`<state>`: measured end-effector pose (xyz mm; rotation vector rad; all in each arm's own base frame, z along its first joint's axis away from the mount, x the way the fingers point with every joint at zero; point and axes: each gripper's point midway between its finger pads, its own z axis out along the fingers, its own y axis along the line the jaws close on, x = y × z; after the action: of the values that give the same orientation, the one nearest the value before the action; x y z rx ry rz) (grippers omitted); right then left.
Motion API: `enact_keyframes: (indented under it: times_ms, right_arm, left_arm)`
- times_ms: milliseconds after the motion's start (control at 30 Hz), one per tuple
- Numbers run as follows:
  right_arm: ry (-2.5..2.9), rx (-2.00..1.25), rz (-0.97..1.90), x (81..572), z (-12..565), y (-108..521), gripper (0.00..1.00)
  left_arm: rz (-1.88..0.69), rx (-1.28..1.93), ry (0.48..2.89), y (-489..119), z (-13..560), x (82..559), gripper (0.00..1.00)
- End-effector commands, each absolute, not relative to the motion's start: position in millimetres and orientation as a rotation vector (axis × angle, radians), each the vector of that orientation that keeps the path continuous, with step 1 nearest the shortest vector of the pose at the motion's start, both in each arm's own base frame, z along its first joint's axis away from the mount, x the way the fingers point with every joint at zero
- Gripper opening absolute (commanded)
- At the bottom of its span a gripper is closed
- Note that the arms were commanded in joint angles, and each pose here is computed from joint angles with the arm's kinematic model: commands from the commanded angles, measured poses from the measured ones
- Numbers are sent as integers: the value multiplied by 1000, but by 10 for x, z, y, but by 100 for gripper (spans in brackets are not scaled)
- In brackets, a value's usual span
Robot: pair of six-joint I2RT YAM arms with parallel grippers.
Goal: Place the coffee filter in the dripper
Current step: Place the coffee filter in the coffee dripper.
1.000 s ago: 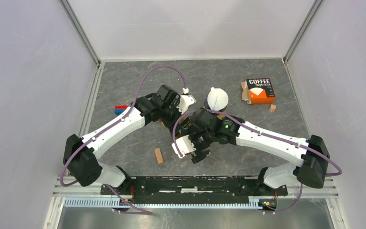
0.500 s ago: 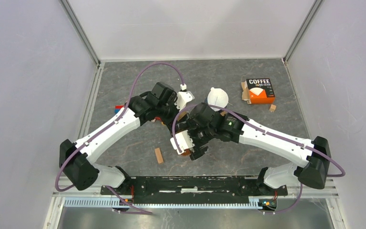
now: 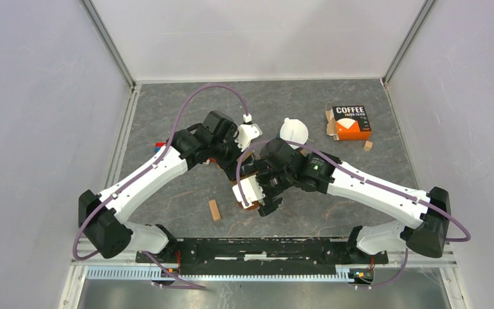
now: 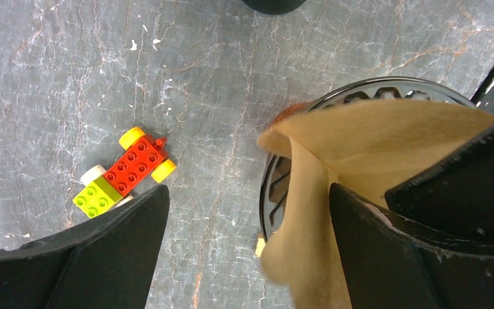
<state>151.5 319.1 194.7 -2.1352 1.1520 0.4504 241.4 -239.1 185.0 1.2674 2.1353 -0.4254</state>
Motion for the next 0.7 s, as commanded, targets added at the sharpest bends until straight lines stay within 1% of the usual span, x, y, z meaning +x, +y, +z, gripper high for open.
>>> enact_keyframes:
  times_ms: [0,400,667]
  right_arm:
    - [1115,-2116,483,1467,1985,3225,99]
    - [1142,-2141,505,1434,1840,3193,99]
    - [1119,-2093,466,1514,2105,3241,99]
  left_arm:
    - [-479,1294,1977,-2489,2243,2400,100]
    - [-531,1244,1927,-2542,2388,2372,100]
    - [-454,1223,1899,-2419,2590,2401,100]
